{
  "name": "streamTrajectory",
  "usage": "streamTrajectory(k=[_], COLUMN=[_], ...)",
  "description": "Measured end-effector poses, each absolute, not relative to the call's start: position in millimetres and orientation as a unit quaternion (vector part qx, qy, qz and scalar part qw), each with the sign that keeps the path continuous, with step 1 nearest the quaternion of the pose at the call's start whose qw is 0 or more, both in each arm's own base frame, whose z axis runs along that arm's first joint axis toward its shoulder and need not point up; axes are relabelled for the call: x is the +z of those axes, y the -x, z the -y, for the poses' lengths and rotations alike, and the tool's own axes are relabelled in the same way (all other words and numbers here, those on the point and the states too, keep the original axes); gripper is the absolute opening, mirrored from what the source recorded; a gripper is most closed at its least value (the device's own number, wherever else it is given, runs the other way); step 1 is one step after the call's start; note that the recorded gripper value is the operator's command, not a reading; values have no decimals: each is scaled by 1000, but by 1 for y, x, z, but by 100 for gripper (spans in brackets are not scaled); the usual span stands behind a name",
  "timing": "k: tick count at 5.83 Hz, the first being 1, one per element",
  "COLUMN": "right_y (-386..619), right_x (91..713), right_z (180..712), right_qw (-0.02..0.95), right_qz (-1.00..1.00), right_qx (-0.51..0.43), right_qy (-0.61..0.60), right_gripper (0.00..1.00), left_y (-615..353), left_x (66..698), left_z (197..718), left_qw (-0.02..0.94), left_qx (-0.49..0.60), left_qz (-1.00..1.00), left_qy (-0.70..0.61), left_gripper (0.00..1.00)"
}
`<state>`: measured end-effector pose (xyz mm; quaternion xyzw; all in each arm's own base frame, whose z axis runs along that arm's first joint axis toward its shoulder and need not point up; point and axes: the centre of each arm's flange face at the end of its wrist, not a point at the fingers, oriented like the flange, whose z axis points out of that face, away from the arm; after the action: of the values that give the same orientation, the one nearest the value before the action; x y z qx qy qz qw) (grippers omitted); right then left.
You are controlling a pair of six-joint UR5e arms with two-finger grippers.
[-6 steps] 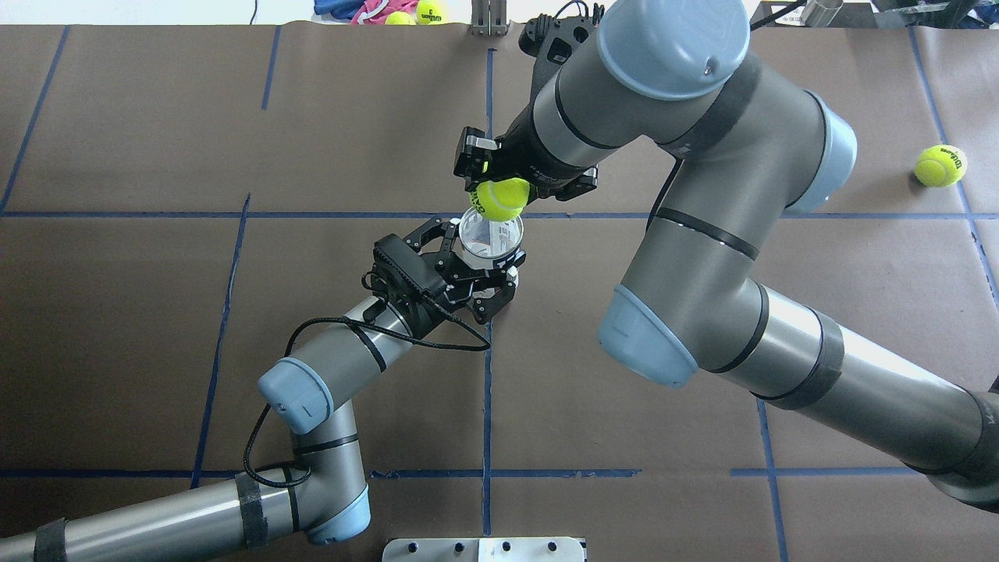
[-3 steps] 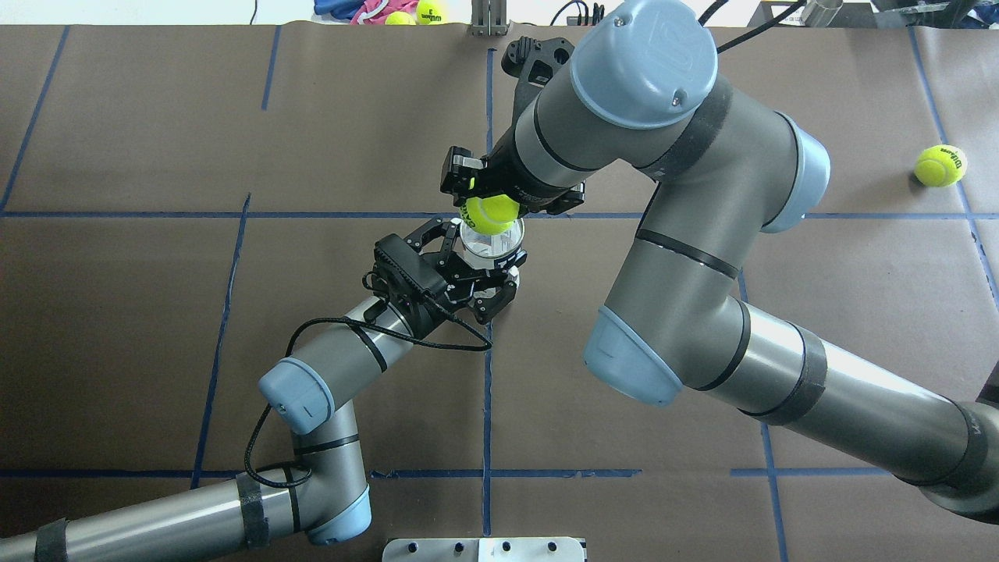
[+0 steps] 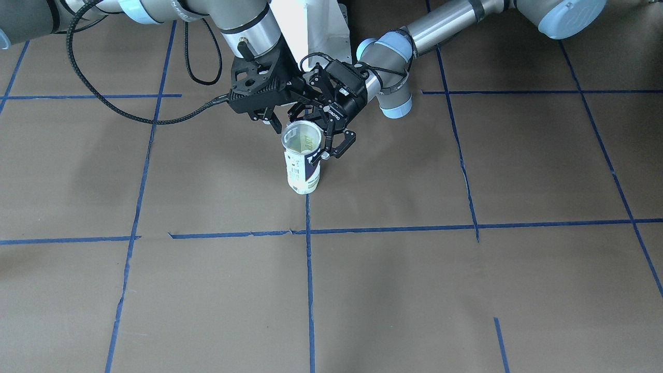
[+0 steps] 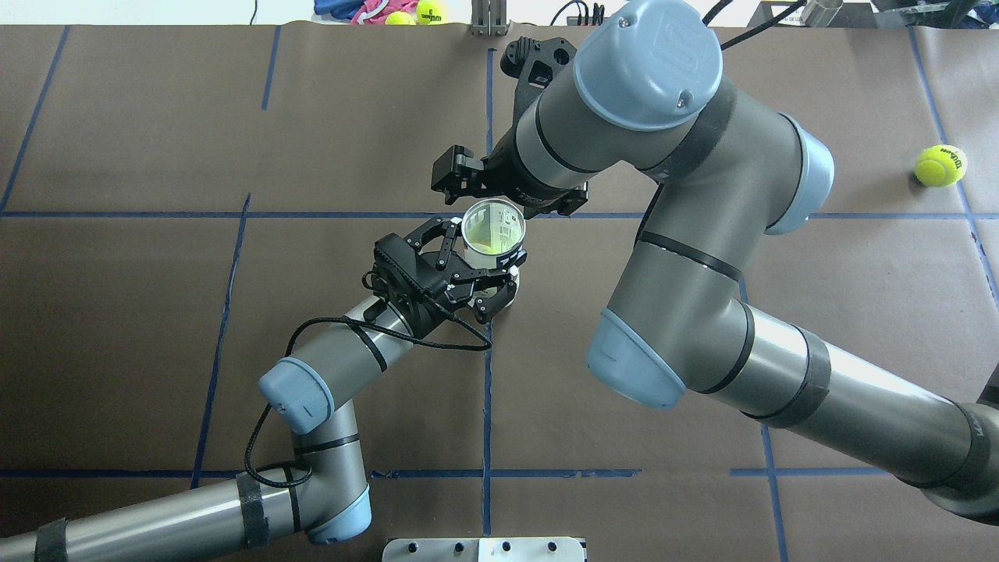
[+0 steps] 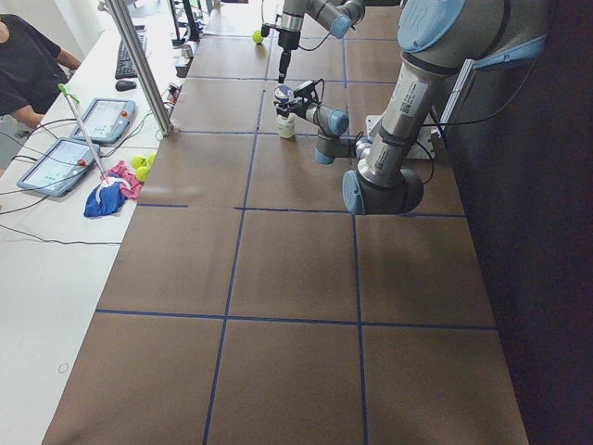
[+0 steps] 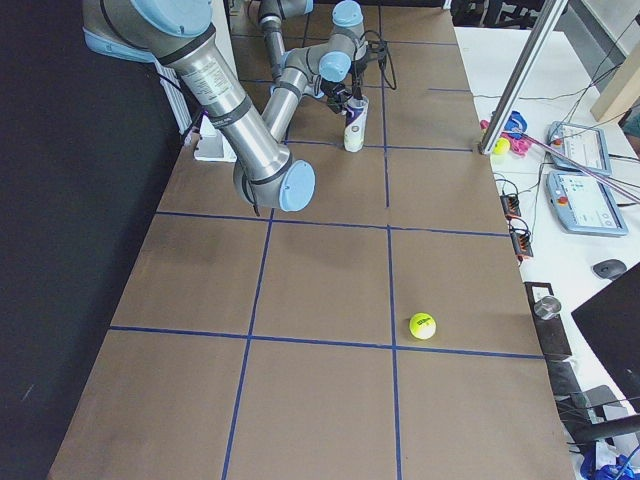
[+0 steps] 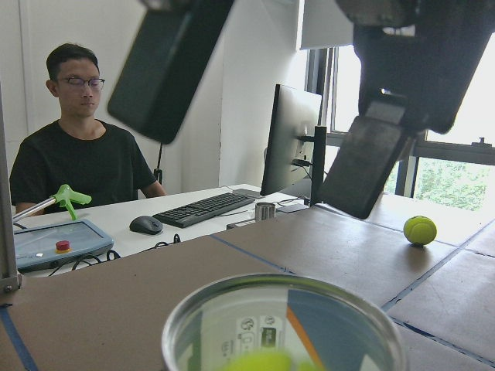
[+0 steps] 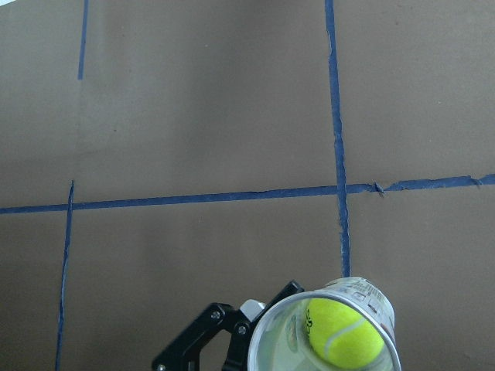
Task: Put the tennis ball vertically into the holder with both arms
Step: 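Move the right gripper to the second tennis ball and grasp it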
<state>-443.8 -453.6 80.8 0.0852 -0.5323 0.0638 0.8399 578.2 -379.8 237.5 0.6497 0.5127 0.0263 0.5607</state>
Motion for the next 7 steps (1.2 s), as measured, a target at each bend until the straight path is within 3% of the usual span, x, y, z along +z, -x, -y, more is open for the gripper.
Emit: streamTrajectory(k=[2,3,7], right_y=[395,349,176], right_x=[108,156,424], right_z=[479,509,662], right_qw=[842,857,938], right_qz=[527,502,321], right_qx=[67,47,-41], right_qy=[-90,-109,-124], right_gripper=[99,99,99], left_y=[-578,-578,-576], left_x=[237,237,235], left_z=[380,380,380], left_qw=[560,560,558], left_qx=[26,25,23], left_qz=[-513,-513,-514], left_qy=[-650,-650,-651], left_gripper=[83,82,82])
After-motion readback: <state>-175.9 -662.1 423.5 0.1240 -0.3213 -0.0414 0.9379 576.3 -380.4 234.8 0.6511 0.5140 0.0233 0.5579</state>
